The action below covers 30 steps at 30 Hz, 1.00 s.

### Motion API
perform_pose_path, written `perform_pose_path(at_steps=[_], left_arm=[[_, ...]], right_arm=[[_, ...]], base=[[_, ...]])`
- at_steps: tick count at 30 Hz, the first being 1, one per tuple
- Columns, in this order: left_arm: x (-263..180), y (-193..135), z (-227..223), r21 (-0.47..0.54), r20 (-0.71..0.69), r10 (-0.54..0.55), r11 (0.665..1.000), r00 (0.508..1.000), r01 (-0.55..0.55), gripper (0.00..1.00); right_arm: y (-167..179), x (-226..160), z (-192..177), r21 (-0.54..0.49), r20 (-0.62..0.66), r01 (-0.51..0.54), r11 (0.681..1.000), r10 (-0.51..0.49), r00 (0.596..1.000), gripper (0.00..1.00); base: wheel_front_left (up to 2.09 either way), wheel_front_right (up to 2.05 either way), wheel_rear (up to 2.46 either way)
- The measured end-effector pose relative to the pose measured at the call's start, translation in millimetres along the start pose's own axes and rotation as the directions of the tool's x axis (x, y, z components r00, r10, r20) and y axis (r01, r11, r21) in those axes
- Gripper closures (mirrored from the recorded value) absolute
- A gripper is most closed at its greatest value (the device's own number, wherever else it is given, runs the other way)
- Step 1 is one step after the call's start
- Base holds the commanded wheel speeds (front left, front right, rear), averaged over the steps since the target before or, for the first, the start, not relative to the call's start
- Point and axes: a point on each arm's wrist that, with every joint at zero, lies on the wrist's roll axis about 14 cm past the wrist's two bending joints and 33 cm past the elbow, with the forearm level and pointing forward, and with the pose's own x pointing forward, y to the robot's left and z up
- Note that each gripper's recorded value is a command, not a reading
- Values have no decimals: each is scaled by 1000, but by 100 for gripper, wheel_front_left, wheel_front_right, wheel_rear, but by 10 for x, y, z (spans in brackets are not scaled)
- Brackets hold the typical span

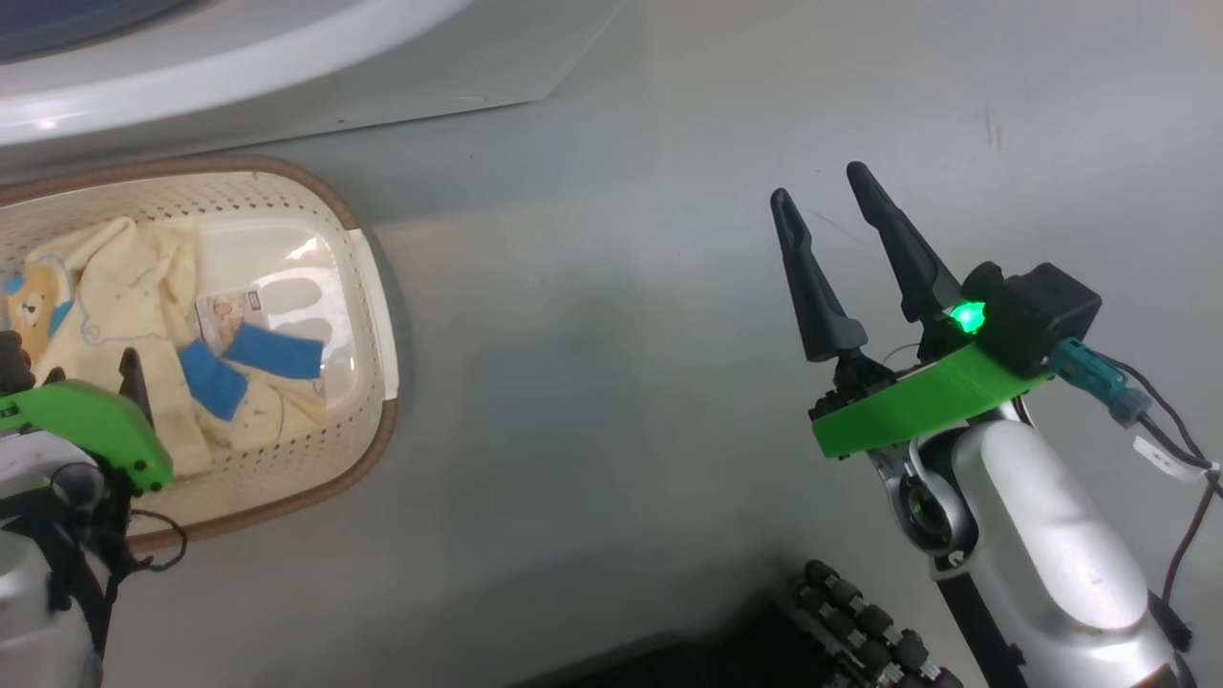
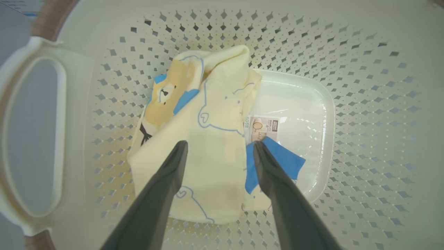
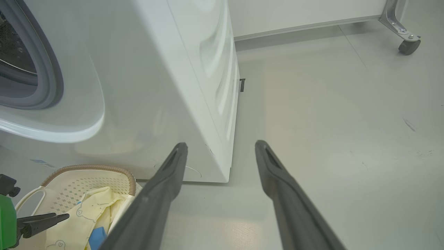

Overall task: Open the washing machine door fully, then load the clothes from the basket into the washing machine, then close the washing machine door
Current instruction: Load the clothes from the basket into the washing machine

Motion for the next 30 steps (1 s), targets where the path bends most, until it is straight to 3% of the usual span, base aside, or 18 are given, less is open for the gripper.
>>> perform_pose_path(at_steps=[9,30], left_arm=[[218,139,-19,33,-19,50,998,999,-49,0],[479,302,-225,88,-50,44,995,998,-40,0]], right_arm=[[-90,31,-139,12,-30,21,1000,-20,999,0],[-184,72,-352,40,-77,42,998,-39,996,0]], base=[[0,0,0],[0,0,0]])
